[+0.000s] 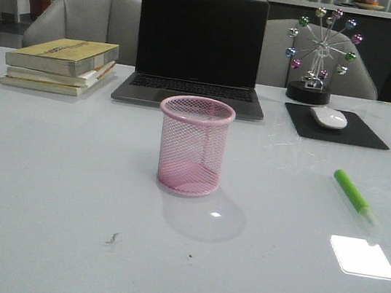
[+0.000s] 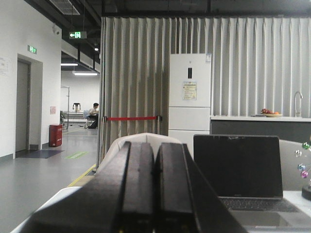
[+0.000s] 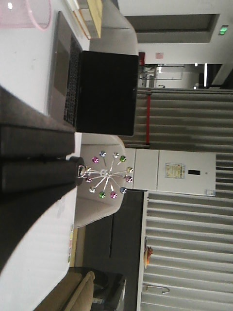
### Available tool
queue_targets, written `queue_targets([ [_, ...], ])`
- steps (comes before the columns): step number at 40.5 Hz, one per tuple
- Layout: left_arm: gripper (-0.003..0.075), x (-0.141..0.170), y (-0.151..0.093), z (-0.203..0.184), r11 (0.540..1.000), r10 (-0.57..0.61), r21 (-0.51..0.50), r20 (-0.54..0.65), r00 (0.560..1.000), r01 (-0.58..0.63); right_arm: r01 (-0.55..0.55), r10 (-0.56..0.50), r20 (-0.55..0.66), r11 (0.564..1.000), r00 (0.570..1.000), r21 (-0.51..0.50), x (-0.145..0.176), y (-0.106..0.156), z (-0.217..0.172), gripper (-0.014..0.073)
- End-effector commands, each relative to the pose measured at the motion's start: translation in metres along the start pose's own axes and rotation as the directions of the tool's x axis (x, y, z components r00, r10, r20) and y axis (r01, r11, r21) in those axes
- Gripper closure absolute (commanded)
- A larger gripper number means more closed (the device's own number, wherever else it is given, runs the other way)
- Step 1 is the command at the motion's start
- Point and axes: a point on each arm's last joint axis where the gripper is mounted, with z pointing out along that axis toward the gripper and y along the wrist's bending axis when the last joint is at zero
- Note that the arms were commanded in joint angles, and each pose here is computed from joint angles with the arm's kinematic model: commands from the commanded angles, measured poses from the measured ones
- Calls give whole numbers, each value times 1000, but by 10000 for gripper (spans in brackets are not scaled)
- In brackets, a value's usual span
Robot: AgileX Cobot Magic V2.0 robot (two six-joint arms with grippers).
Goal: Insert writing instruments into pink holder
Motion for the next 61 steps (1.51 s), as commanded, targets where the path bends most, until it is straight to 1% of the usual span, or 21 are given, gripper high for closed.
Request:
queue_targets([
  [1, 629, -33, -1, 0, 999, -40, 9, 173, 984, 39, -34, 35, 140, 999, 990, -6, -18, 0, -2, 543],
  [5, 629, -52, -3, 1, 1000, -17, 19, 201, 980, 14, -25, 25, 84, 1000, 996, -8, -24, 1, 0, 543],
  [8, 629, -65, -5, 3, 998, 40, 30, 175, 984, -46, -10, 10, 20, 1000, 1000, -8, -31, 1, 0, 543],
  [11, 629, -77, -7, 3, 995, 87, 34, 161, 983, -94, -10, 10, -17, 1000, 1000, -7, -45, 1, 0, 543],
  [15, 629, -94, -7, 6, 995, 89, 32, 177, 980, -96, -9, 9, -44, 1000, 999, -7, -66, 2, -3, 543],
  [22, 629, -113, -8, 20, 995, 89, 32, 174, 981, -96, -9, 9, -32, 1000, 999, -7, -100, 2, -3, 543],
  [27, 629, -124, -9, 35, 995, 90, 33, 154, 984, -96, -9, 9, -42, 1000, 999, -7, -114, 2, 7, 543],
  [32, 629, -136, -11, 57, 995, 91, 35, 127, 988, -96, -9, 8, -110, 1000, 994, -5, -117, 2, 25, 543],
  [36, 629, -133, -11, 75, 995, 93, 38, 68, 993, -96, -9, 8, -178, 1000, 984, -4, -113, 3, 40, 543],
  [40, 629, -114, -11, 94, 994, 98, 44, -62, 993, -95, -8, 8, -264, 1000, 965, -2, -103, 2, 54, 543],
  [42, 629, -101, -11, 102, 994, 101, 48, -161, 982, -95, -8, 7, -316, 1000, 949, -1, -96, 2, 61, 543],
  [44, 629, -92, -10, 108, 995, 96, 49, -219, 971, -87, -8, 7, -349, 1000, 937, 0, -91, 2, 67, 543],
  [51, 629, -75, -10, 117, 996, 81, 47, -333, 939, -69, -7, 7, -411, 1000, 911, 2, -79, 2, 81, 541],
  [53, 628, -70, -10, 119, 997, 81, 48, -366, 927, -68, -7, 7, -424, 1000, 906, 2, -77, 2, 84, 529],
  [56, 614, -65, -10, 120, 997, 82, 49, -397, 914, -68, -7, 7, -439, 1000, 898, 2, -74, 2, 87, 470],
  [58, 588, -64, -10, 121, 997, 80, 49, -406, 910, -66, -7, 7, -446, 1000, 895, 2, -72, 2, 88, 403],
  [61, 517, -64, -10, 121, 997, 70, 45, -406, 911, -57, -7, 7, -453, 1000, 891, 3, -71, 2, 89, 259],
])
